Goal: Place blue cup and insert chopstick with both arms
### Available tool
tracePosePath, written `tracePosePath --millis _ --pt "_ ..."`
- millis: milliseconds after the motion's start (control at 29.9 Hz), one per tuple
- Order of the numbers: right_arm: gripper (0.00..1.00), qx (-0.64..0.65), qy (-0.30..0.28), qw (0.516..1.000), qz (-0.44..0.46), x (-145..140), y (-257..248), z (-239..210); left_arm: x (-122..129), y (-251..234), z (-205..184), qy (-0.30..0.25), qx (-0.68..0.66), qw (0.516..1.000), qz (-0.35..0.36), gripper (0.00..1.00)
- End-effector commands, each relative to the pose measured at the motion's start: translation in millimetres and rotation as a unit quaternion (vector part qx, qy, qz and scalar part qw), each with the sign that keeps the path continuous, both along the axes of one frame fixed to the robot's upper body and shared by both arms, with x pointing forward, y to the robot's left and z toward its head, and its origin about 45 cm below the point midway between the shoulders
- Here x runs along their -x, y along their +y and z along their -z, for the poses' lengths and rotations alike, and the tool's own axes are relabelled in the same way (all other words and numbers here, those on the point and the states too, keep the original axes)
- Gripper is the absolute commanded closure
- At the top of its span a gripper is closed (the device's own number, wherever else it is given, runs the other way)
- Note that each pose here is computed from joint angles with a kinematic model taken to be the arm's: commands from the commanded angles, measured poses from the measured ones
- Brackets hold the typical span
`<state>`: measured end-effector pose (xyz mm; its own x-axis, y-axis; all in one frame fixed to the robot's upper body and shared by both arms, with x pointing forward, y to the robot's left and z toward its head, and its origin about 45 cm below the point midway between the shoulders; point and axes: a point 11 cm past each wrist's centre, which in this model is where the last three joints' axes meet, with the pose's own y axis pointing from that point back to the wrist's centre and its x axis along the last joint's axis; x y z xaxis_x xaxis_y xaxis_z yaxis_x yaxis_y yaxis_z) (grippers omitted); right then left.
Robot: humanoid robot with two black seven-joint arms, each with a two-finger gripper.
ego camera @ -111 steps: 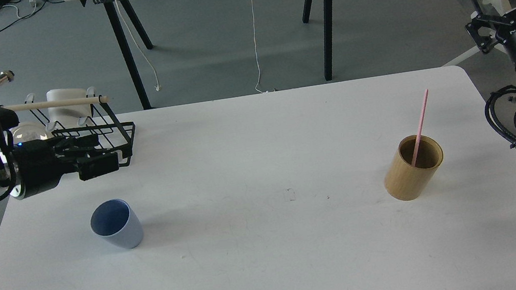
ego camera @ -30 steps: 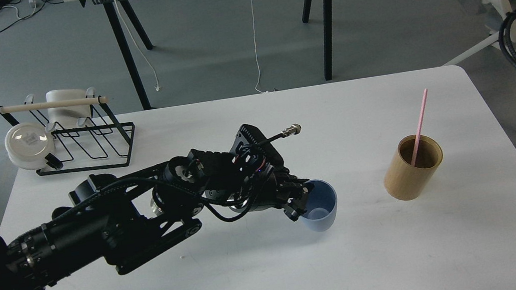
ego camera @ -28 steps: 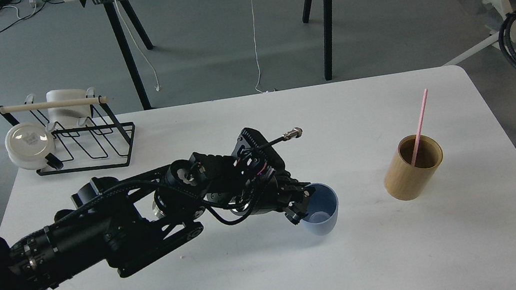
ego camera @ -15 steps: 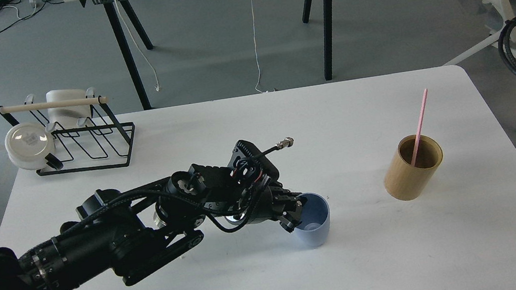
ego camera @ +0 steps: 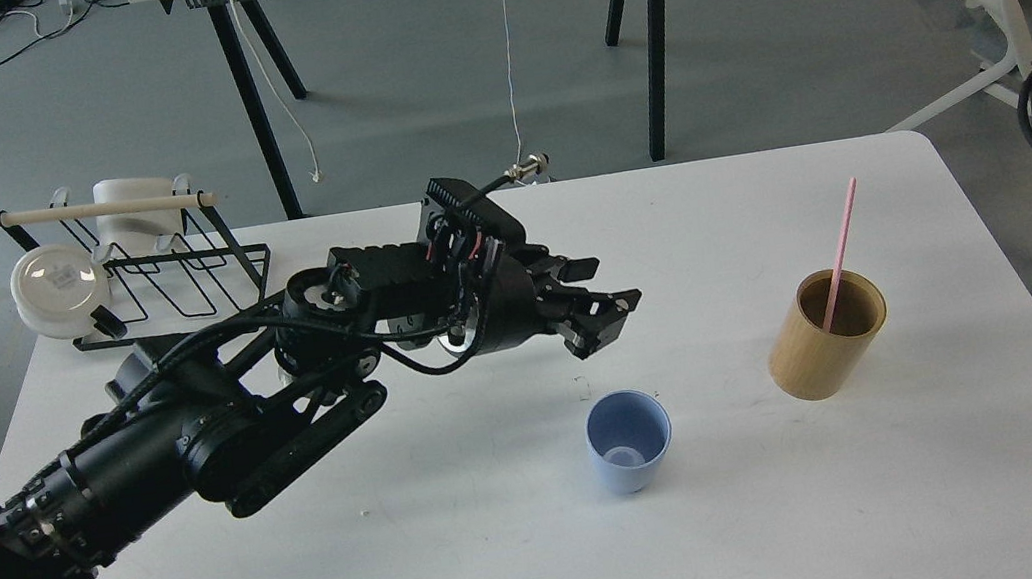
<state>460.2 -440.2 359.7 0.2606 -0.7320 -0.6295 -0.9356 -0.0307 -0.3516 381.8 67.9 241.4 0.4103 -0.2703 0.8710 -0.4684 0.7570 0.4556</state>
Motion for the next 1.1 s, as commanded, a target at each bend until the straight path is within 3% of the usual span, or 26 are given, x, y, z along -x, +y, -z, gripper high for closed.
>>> tracePosePath --millis 0,100,267,502,836,936,1070 --pt "0.01 0.059 0.021 0.998 0.008 18.1 -9.2 -4.0 -25.2 22.1 -37.9 0.026 0.109 0.992 -0.062 0.12" --pt "0.01 0.142 0.025 0.989 -0.009 32.7 -6.7 -14.8 -45.4 47.7 -52.2 0.086 0.211 0.967 -0.114 0.05" --pt "0.01 0.261 0.043 0.964 -0.027 49.3 -1.7 -8.1 -64.9 85.5 -54.8 0.199 0.359 0.896 -0.171 0.02" --pt "0.01 0.417 0.053 0.906 -0.042 57.3 12.8 6.1 -89.2 154.9 -64.6 0.326 0.587 0.705 -0.23 0.0" --pt "0.01 0.607 0.021 0.793 -0.048 65.5 37.3 10.2 -107.1 225.8 -49.3 0.382 0.774 0.433 -0.259 0.0" --pt "0.01 0.667 0.015 0.743 -0.057 70.3 47.0 21.9 -108.6 243.1 -43.8 0.376 0.797 0.39 -0.266 0.0" --pt "0.01 0.724 0.029 0.688 -0.046 82.3 42.8 48.2 -105.8 262.9 -44.8 0.364 0.811 0.371 -0.268 0.0"
